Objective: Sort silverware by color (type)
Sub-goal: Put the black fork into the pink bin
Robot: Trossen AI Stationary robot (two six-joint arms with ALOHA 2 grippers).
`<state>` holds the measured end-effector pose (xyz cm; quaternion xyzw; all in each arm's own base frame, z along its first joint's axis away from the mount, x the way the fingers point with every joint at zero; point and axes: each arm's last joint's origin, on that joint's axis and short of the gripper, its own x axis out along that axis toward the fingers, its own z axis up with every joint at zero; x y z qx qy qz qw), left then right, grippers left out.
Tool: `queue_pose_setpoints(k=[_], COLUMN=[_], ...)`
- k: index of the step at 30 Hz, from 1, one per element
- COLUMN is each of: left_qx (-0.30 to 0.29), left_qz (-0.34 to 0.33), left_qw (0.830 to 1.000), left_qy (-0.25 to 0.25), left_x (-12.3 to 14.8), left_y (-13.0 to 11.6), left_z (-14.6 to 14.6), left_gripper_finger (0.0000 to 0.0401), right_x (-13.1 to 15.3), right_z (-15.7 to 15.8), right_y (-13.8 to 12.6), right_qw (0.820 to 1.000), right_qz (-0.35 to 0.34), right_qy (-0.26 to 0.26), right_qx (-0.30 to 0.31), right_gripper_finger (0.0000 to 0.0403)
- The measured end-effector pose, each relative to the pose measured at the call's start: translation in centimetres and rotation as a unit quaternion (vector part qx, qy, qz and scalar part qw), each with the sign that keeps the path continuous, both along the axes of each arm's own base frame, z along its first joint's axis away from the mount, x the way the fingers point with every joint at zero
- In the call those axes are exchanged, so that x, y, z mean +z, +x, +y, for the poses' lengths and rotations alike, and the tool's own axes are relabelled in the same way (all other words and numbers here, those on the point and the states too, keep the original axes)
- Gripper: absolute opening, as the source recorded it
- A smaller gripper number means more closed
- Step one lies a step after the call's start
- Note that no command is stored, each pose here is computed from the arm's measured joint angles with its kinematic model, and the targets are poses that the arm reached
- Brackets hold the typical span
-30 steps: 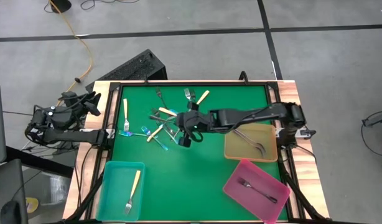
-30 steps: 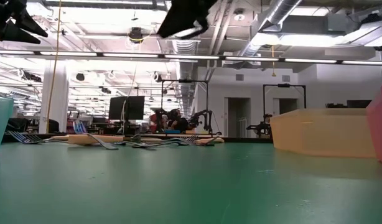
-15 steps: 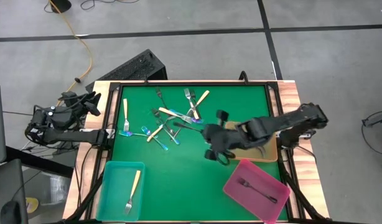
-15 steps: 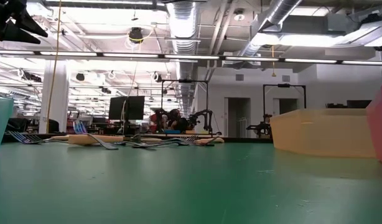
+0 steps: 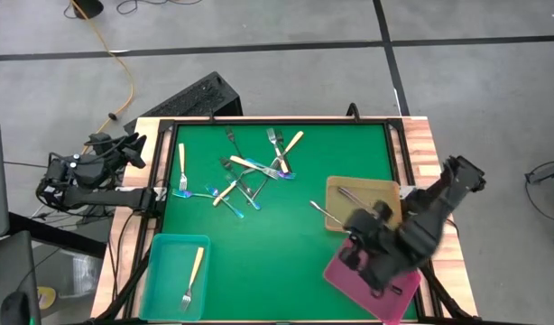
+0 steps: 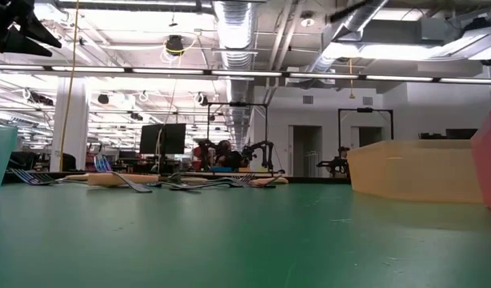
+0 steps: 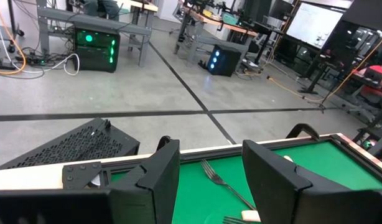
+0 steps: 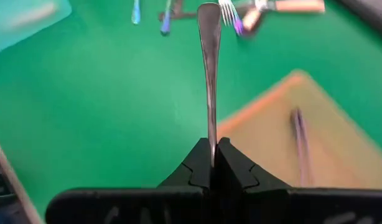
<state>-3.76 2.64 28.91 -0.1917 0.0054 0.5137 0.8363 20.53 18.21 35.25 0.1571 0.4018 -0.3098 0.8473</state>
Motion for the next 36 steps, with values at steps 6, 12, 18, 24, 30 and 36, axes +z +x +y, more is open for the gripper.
queue_pose_setpoints(k=[6,12,18,24,30,36], left_qx=[0.0,0.0,0.0,0.001,0.001,0.001], left_qz=[0.0,0.0,0.0,0.0,0.0,0.0], left_qw=[1.0,1.0,1.0,1.0,1.0,1.0], left_qy=[0.0,0.0,0.0,0.0,0.001,0.001], left_x=[0.0,0.0,0.0,0.0,0.0,0.0], left_y=[0.0,0.0,0.0,0.0,0.0,0.0], left_z=[0.0,0.0,0.0,0.0,0.0,0.0], left_gripper_finger=[0.0158,0.0158,0.0158,0.0158,0.0158,0.0158], right_x=[-1.7,-4.1,-6.5,-8.8,-10.9,-13.6], right_z=[3.1,4.8,5.9,6.6,6.9,8.2], right_y=[-3.2,-6.0,-8.8,-9.9,-10.5,-10.3], right_qw=[0.996,0.981,0.966,0.978,0.989,0.994], right_qz=[-0.029,0.055,0.135,0.117,0.079,0.08], right_qy=[0.067,0.136,0.153,0.143,0.104,0.056], right_qx=[-0.059,-0.127,-0.159,-0.101,-0.074,-0.044], right_gripper_finger=[0.0032,0.0032,0.0032,0.0032,0.0032,0.0032])
